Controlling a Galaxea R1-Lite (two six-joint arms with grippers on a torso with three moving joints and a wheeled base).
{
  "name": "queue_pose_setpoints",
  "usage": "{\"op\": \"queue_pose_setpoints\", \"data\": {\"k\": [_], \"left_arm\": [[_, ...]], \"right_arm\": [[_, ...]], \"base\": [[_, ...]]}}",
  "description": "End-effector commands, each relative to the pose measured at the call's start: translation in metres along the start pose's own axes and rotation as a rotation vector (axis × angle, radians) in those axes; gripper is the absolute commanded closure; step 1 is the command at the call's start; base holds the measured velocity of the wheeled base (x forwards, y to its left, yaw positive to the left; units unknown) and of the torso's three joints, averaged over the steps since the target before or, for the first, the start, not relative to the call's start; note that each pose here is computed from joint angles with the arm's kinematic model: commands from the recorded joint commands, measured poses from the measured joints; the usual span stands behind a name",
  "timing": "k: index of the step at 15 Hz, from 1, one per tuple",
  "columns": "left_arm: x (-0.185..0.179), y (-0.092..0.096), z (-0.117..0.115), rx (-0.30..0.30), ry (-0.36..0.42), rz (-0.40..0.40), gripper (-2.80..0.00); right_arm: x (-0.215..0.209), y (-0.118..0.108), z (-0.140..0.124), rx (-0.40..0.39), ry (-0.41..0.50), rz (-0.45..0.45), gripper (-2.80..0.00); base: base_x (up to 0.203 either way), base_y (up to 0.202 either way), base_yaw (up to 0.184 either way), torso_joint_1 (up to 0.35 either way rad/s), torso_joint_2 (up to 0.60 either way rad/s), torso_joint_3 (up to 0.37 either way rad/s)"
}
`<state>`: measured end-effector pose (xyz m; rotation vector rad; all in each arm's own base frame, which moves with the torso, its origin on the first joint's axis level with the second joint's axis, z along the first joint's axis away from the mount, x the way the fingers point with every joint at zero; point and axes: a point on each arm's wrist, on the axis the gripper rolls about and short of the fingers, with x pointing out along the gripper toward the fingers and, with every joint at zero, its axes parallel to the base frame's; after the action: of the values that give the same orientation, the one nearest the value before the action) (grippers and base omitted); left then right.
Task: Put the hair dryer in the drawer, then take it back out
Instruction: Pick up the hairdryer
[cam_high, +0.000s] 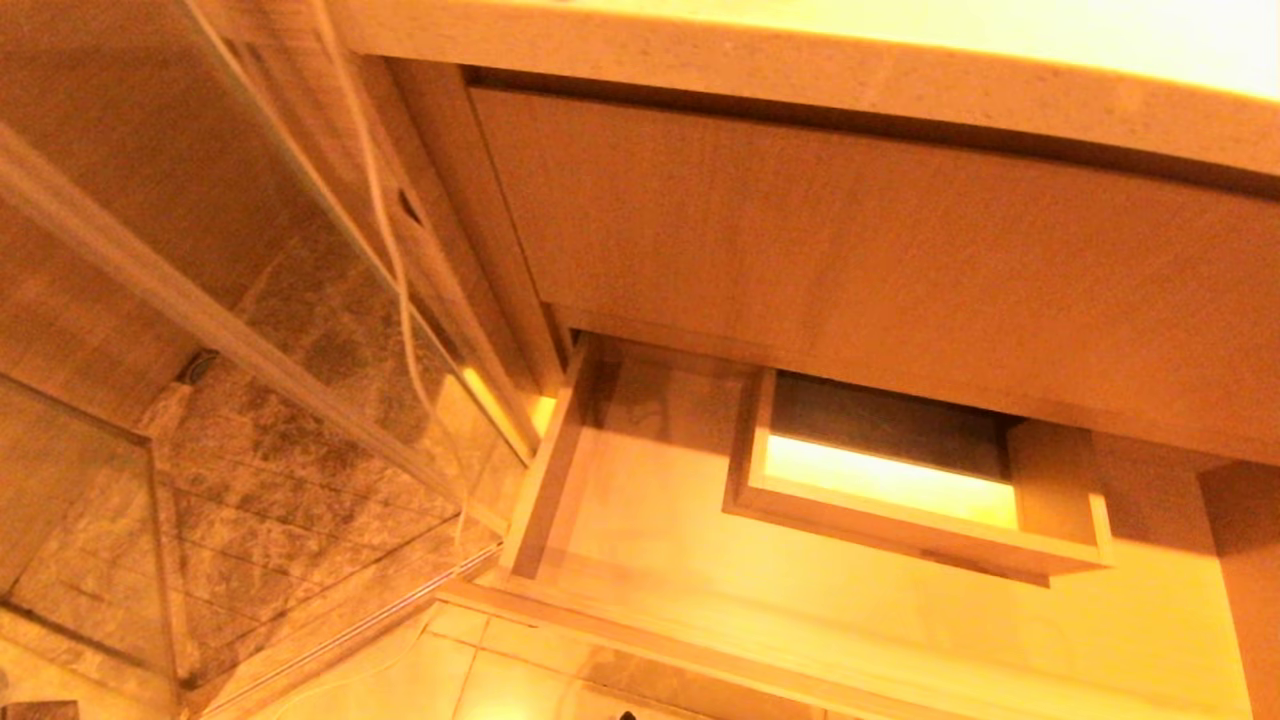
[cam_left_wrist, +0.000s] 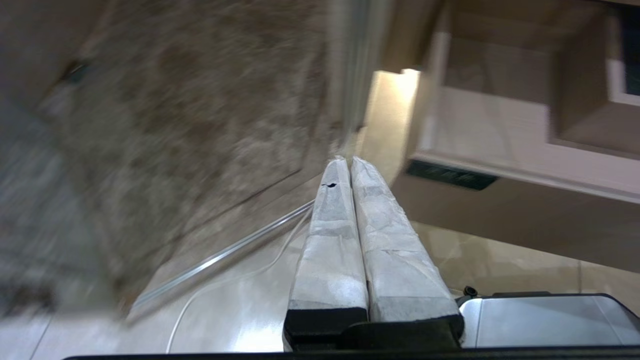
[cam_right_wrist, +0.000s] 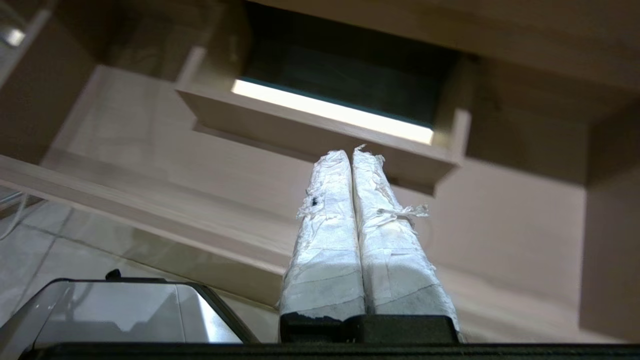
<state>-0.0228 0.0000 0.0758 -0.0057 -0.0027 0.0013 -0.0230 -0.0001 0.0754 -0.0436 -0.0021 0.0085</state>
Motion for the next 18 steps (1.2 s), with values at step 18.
{"op": "queue_pose_setpoints", "data": {"k": [18], "left_arm": [[0.0000, 0.0000, 0.0000, 0.000, 0.000, 0.000, 0.00]], "right_arm": [[0.0002, 0.0000, 0.0001, 0.002, 0.002, 0.001, 0.00]], "base": [[0.001, 0.000, 0.016, 0.013, -0.03, -0.017]]}}
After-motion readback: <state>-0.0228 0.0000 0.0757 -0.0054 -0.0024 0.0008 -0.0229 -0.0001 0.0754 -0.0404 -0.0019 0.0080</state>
